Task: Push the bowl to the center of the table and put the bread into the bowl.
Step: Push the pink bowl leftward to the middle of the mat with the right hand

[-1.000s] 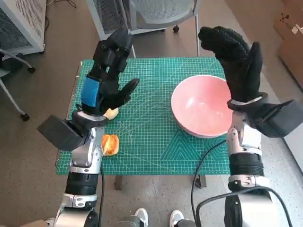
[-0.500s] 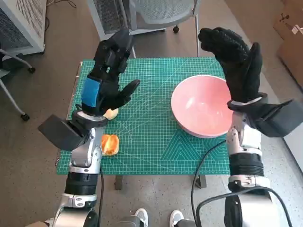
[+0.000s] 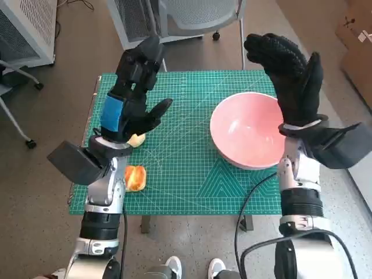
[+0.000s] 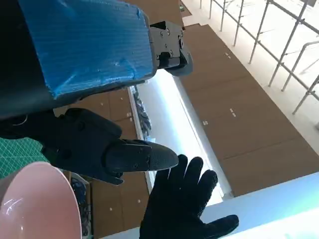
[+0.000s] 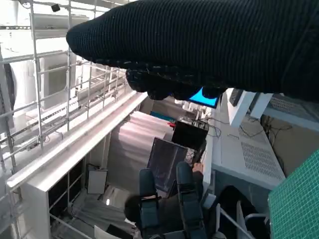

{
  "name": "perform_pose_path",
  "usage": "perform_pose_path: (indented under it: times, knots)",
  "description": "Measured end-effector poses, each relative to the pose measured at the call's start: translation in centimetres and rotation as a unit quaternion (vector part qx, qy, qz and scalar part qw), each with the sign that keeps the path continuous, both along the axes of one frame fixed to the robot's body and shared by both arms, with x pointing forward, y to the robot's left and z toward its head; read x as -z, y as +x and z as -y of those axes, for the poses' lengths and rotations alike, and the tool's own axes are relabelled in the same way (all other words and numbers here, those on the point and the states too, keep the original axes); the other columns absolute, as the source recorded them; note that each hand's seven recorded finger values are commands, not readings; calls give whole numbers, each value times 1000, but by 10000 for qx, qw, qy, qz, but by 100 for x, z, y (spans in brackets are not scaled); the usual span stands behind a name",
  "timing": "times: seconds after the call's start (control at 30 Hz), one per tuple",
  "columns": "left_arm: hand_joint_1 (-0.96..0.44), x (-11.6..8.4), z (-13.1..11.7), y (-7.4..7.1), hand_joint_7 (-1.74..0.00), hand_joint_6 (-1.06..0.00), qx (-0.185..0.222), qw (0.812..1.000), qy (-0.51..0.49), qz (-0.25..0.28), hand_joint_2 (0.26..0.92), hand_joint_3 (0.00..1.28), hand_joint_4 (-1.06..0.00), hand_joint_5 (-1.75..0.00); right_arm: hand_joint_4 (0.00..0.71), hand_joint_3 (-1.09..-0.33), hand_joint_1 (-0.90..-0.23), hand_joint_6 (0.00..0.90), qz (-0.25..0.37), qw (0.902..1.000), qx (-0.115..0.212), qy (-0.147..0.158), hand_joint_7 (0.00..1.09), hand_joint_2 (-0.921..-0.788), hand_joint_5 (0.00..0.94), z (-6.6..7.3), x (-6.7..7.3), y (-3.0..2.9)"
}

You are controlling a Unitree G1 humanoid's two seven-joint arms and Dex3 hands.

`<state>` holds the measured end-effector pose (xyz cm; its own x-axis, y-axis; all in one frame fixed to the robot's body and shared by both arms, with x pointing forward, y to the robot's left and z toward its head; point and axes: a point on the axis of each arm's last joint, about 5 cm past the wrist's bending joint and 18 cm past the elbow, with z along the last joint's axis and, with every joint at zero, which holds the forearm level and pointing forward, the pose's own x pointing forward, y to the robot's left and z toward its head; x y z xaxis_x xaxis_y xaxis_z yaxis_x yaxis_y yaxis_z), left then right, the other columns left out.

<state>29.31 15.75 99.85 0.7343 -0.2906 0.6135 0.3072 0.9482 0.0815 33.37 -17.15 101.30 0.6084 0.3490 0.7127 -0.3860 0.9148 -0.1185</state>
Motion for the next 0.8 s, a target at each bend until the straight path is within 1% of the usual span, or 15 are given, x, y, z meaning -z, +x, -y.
perform_pose_path:
  times: [0.1,0.2,0.33,0.4,0.5,0.63,0.8]
  knots:
    - [-539,3,4,1,-588,1,5,10000,14,-8,921,262,-138,-42,305,-688,-626,446,-44,10000,79,12,4,-921,0,63,23,3]
    - [-539,3,7,1,-590,1,3,10000,31,-7,921,263,-139,-41,292,-691,-628,433,-191,9995,243,3,1,-921,0,195,62,13]
    - [-538,2,-8,-2,-590,1,-32,10000,31,-4,921,265,-138,-40,258,-729,-631,381,-410,9970,662,20,0,-921,0,417,94,15]
    - [-537,-1,-14,-3,-589,1,-52,10000,21,4,921,267,-138,-40,251,-736,-634,375,-519,9943,932,59,2,-921,0,508,95,14]
    - [-536,-10,-17,-7,-589,1,-65,10000,10,29,921,270,-137,-39,246,-748,-639,380,-713,9881,1359,139,7,-921,0,639,103,5]
    - [-534,-17,-20,-9,-588,1,-81,10000,-6,49,921,274,-137,-39,227,-770,-643,376,-1008,9778,1829,195,5,-921,0,756,129,-7]
    - [-533,-17,-11,-10,-587,1,-95,9999,-44,49,921,276,-137,-38,211,-789,-633,356,-1452,9637,2227,262,1,-921,0,848,187,-20]
